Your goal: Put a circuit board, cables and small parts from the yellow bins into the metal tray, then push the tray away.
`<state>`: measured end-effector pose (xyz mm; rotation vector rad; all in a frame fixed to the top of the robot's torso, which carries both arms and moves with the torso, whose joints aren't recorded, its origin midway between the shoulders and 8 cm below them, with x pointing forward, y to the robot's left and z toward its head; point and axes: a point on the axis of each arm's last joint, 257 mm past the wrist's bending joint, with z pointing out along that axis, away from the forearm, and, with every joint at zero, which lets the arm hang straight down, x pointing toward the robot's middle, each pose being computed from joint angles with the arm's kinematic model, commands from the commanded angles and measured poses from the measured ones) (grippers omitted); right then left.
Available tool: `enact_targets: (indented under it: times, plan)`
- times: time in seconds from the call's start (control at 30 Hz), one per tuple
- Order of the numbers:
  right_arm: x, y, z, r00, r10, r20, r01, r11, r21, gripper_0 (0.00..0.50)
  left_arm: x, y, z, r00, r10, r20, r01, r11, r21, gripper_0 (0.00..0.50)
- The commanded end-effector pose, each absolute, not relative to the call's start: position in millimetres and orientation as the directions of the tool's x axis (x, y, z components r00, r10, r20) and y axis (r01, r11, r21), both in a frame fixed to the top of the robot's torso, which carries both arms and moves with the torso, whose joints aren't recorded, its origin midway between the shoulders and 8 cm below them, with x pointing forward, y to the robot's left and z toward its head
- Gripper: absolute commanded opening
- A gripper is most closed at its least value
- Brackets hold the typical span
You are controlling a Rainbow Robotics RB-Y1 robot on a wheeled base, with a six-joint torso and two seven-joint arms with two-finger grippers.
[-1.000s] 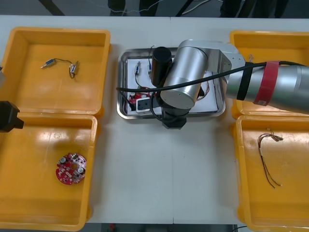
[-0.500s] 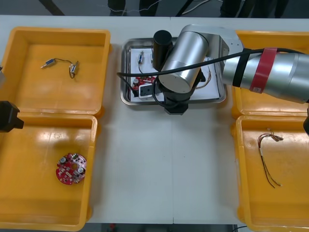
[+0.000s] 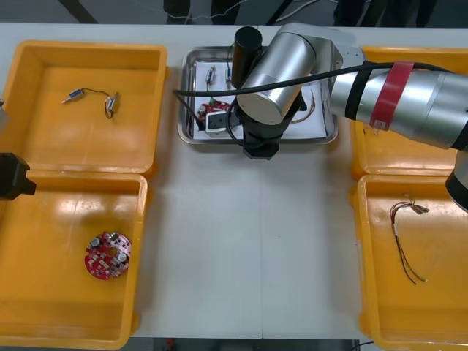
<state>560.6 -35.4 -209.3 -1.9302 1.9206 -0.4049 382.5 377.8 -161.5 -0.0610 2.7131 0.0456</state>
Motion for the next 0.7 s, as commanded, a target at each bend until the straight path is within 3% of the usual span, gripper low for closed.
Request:
enact_targets:
  times: [0.03,0.7]
  plan:
    - [577,-3,-164,0.091,-0.991,-0.096,-0.849,-0.026,-0.528,0.0,382,380,-154,-0.896,0.024,-0.443,0.001,0.999,0.051,0.5]
    - [601,4,-149,0.089,-0.988,-0.128,-0.831,-0.002,-0.557,0.0,382,380,-154,-0.896,0.024,-0.443,0.001,0.999,0.051,0.5]
